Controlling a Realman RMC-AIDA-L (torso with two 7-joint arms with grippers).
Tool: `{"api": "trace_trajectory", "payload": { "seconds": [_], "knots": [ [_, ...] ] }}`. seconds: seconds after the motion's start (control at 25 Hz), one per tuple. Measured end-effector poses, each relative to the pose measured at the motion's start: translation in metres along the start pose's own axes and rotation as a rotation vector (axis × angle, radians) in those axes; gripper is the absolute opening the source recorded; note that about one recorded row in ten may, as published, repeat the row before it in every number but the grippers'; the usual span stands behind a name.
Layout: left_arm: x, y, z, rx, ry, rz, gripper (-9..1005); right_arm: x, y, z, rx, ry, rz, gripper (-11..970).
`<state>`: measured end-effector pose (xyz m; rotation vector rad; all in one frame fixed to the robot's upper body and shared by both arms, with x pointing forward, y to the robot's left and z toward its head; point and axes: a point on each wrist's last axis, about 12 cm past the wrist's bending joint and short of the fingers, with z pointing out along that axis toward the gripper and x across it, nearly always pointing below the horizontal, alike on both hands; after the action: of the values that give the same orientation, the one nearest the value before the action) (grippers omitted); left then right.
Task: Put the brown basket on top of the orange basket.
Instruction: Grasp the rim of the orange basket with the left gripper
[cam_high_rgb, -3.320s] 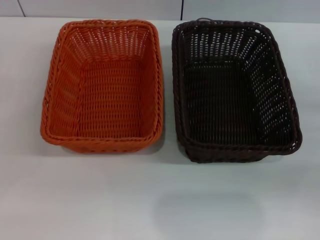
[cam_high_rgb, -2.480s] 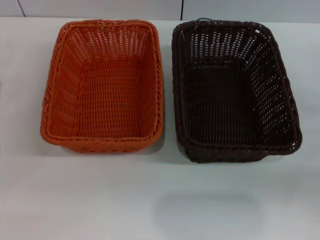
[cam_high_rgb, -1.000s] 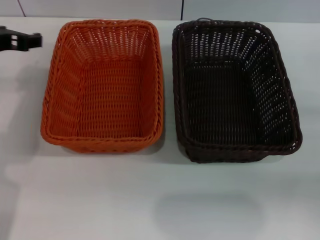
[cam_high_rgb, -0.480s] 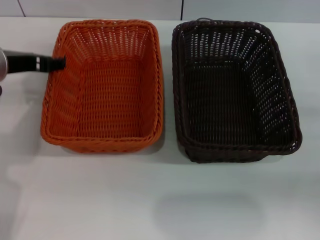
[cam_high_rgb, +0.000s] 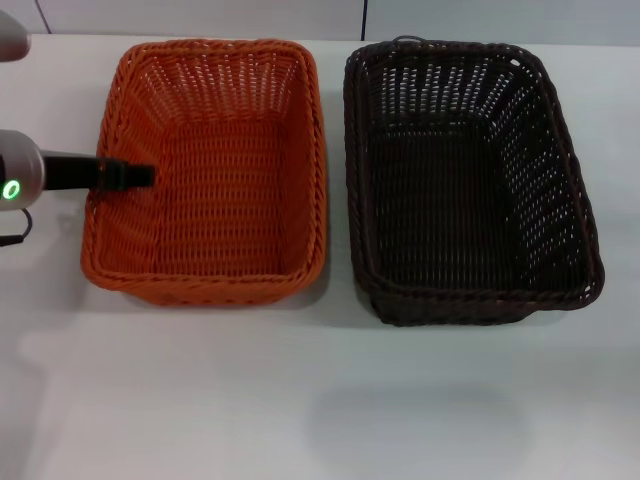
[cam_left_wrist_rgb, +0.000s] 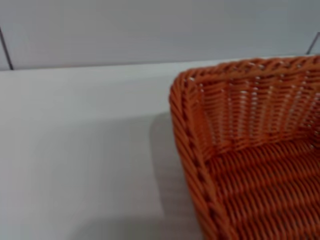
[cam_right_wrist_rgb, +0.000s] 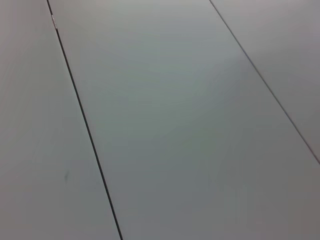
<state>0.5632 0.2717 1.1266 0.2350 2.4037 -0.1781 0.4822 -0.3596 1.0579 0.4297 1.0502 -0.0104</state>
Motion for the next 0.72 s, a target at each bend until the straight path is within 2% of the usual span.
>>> {"api": "trace_trajectory", "payload": {
  "seconds": [0.44, 0.68, 0.72],
  "knots": [
    [0.004, -0.0055, 0.0039, 0.003, 0.022, 0.047, 630, -0.0003, -0.0013, -0.0001, 0.0, 0.001, -0.005, 826],
    [-0.0022, -0.007, 0.0026, 0.012, 0.016, 0.141, 542, -0.0004, -0.0007, 0.0012, -0.002, -0.001, -0.003, 826],
    [-0.0047, -0.006, 0.0017, 0.017, 0.022, 0.179, 491, -0.0005, -0.0002, 0.0017, -0.003, -0.003, -0.001, 826]
  ]
}}
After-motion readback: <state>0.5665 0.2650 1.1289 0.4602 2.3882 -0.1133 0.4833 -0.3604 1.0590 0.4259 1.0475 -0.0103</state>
